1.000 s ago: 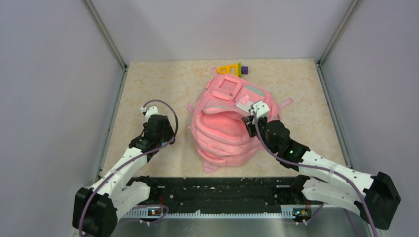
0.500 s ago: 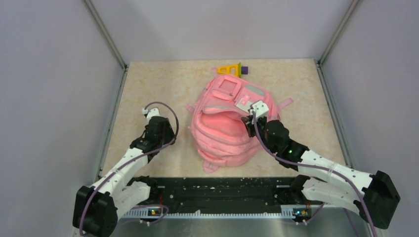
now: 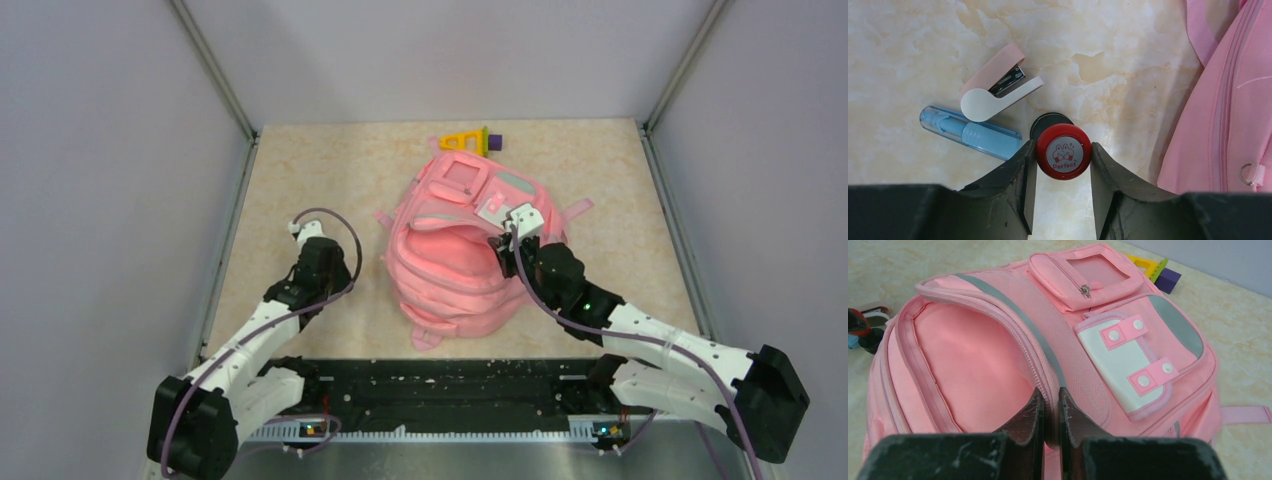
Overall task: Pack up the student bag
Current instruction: Pick up the stationery from the center of the board, then place the stationery in the student bag.
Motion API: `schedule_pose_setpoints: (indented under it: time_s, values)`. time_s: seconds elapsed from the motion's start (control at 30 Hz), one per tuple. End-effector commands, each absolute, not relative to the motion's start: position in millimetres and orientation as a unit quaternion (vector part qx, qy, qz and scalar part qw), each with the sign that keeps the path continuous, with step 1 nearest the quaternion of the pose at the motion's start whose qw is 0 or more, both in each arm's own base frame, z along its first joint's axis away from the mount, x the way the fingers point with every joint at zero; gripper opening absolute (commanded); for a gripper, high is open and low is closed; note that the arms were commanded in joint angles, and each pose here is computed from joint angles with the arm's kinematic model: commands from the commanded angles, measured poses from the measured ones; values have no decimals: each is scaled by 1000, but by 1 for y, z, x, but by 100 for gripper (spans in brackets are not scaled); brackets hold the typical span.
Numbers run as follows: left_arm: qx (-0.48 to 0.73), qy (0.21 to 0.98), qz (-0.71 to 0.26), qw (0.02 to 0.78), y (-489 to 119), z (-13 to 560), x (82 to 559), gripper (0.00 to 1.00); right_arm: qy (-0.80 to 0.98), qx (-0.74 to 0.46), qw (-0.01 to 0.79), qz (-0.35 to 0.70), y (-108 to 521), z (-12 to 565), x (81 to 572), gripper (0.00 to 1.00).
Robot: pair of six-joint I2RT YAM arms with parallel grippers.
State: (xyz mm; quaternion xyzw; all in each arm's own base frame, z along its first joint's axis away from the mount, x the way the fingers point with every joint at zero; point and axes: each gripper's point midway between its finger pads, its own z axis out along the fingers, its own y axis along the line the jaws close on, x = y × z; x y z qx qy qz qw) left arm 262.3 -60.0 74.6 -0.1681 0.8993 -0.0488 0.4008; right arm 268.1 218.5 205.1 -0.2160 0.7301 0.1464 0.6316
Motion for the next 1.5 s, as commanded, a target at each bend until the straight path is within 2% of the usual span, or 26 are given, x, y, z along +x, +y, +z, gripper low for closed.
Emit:
schedule_pose_setpoints:
  time_s: [0.0, 0.13, 0.37, 0.5, 0.7, 0.97, 1.23, 1.47]
  values:
    - [-160, 883, -70, 435, -63, 96, 268, 19, 702, -173, 668, 178, 224, 238, 274, 0]
    - [-38, 851, -198, 484, -113, 154, 266, 10, 701, -172, 667, 186, 226, 245, 273, 0]
    - [140, 729, -333, 581, -174, 272, 233, 10, 696, -166, 669, 198, 228, 253, 271, 0]
    - [216, 674, -411, 575, -217, 298, 215, 10, 697, -167, 668, 201, 230, 255, 272, 0]
    - [276, 600, -463, 591, -276, 313, 200, 10, 696, -160, 666, 214, 233, 262, 270, 0]
    - [272, 576, -432, 638, -308, 290, 230, 8, 691, -149, 668, 234, 235, 276, 268, 0]
    - [281, 628, -375, 621, -322, 227, 251, 8, 687, -144, 669, 245, 235, 289, 265, 0]
    - [273, 647, -306, 642, -328, 188, 268, 8, 681, -142, 672, 254, 236, 295, 264, 0]
